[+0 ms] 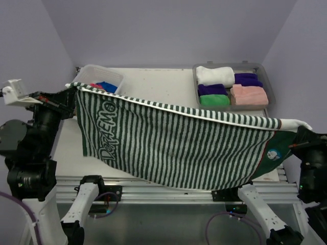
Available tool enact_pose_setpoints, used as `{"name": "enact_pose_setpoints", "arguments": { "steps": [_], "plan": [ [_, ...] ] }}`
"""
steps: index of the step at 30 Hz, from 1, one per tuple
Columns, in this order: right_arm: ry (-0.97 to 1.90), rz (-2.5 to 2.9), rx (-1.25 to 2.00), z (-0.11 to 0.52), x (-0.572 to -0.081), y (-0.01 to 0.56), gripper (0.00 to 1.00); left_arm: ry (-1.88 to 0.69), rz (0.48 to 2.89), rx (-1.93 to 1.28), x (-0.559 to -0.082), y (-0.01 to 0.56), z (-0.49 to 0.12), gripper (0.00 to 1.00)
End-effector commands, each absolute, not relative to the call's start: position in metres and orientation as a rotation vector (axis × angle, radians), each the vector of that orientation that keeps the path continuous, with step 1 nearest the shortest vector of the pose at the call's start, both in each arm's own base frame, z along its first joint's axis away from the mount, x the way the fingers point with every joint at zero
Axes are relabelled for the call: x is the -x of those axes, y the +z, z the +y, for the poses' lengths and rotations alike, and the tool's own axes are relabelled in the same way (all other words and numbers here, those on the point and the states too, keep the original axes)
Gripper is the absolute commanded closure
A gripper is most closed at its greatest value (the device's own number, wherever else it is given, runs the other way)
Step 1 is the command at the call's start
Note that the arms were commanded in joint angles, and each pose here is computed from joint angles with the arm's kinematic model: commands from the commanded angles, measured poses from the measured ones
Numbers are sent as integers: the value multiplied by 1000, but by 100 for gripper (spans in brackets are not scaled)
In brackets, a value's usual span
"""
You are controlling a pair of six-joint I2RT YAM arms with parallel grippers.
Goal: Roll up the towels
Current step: Flatten the towel
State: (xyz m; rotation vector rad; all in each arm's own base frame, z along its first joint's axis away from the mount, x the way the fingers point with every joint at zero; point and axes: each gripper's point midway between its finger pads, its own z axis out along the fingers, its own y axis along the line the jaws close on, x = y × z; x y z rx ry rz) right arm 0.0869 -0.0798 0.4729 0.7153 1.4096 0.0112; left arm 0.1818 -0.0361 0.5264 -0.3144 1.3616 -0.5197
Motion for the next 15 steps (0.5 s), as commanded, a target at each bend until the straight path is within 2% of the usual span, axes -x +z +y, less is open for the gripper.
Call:
{"name": "enact_pose_setpoints", "arguments": {
  "steps": [1, 6, 10, 15],
  "plan": [
    [-104, 1570, -730, -75, -124, 420, 100, -455, 1582, 411, -239, 444, -26, 100],
    [-201, 1739, -729, -58, -192, 330, 100, -444, 1752, 477, -293, 350, -24, 100],
    [-260, 1861, -715, -43, -242, 260, 100, -449, 1956, 572, -334, 242, -25, 100],
    [-367, 1997, -706, -33, -298, 187, 100, -422, 2126, 655, -359, 170, -24, 100]
  ]
}}
